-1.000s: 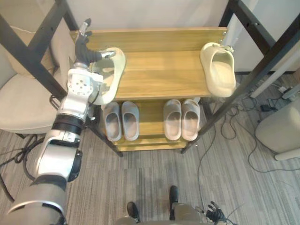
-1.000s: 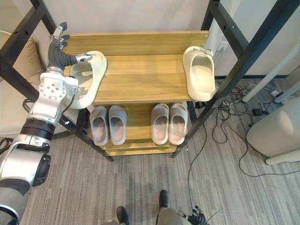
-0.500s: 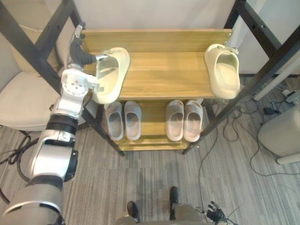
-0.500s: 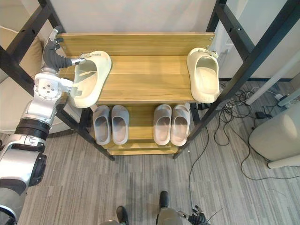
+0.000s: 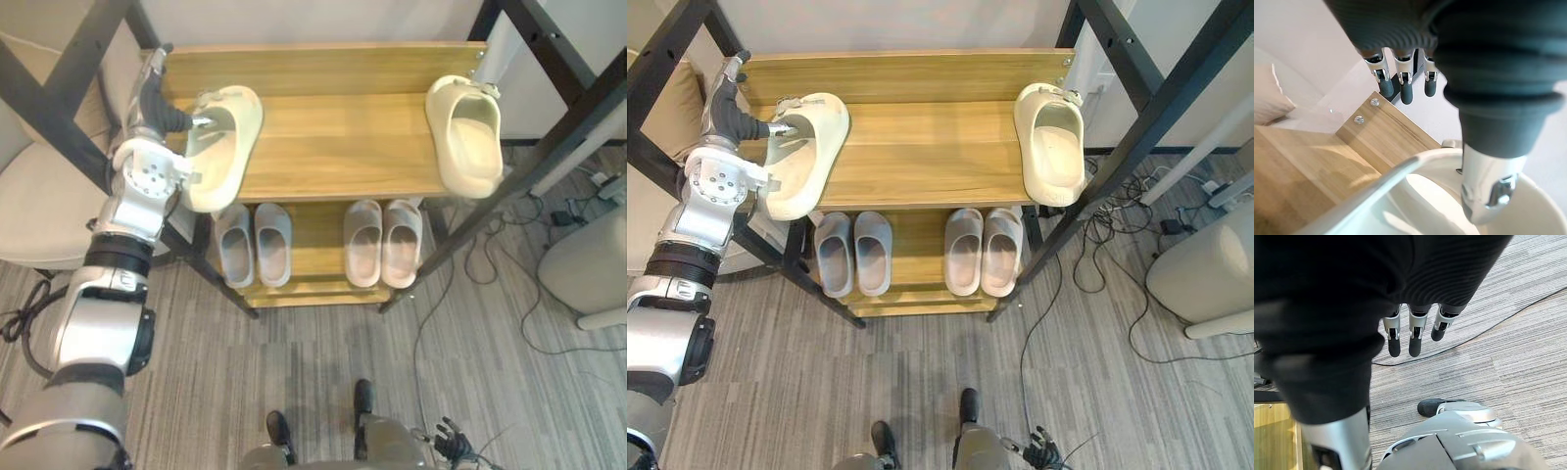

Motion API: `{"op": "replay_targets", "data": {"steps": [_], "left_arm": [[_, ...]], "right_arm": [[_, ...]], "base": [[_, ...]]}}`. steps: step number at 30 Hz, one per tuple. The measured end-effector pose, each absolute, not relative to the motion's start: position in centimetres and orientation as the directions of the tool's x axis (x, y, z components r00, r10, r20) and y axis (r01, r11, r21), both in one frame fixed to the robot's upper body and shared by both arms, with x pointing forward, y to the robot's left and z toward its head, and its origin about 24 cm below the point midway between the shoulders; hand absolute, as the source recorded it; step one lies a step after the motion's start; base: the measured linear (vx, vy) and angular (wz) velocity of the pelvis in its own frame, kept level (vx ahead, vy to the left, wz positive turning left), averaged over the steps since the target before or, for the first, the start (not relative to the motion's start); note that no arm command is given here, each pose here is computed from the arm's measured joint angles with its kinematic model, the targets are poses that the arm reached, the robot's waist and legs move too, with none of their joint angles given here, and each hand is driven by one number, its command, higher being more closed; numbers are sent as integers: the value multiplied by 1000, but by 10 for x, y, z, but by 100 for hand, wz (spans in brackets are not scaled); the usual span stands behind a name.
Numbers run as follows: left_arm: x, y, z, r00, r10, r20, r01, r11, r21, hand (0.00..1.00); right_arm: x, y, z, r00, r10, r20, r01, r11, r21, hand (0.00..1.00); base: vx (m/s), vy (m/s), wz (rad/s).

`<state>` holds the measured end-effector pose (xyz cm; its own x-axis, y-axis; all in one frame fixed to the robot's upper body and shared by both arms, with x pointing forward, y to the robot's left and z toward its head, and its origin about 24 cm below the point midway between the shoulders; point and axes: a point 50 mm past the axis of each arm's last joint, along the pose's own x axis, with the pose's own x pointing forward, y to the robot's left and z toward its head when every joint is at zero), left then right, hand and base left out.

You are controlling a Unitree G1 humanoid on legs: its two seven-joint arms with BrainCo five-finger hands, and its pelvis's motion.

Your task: Organize the slippers on the shoe rack

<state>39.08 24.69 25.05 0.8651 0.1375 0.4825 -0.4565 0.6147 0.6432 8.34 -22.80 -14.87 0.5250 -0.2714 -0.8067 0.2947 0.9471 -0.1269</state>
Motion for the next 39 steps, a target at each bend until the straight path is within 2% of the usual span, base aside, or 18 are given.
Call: {"op": "replay_targets", "data": {"steps": [12, 23, 31, 39], "left_arm": [[393, 244, 262, 857, 136, 498, -472, 597, 649, 100], [396, 237, 255, 871, 130, 475, -442, 628, 640, 100], [403, 195, 243, 888, 47, 456, -350, 713, 608, 100], [405, 175, 237, 894, 17, 447, -306, 751, 585, 100]], "right_arm": [[86, -228, -149, 527, -273, -805, 302, 945, -122, 0], [78, -228, -152, 492, -287, -822, 350, 930, -115, 0], [78, -225, -152, 484, -294, -824, 388, 916, -99, 0], [79, -227, -150, 495, -308, -812, 393, 913, -107, 0]], "base": [[-6, -7, -2], [0, 0, 0], [-2, -5, 1], [-9, -13, -3]]}}
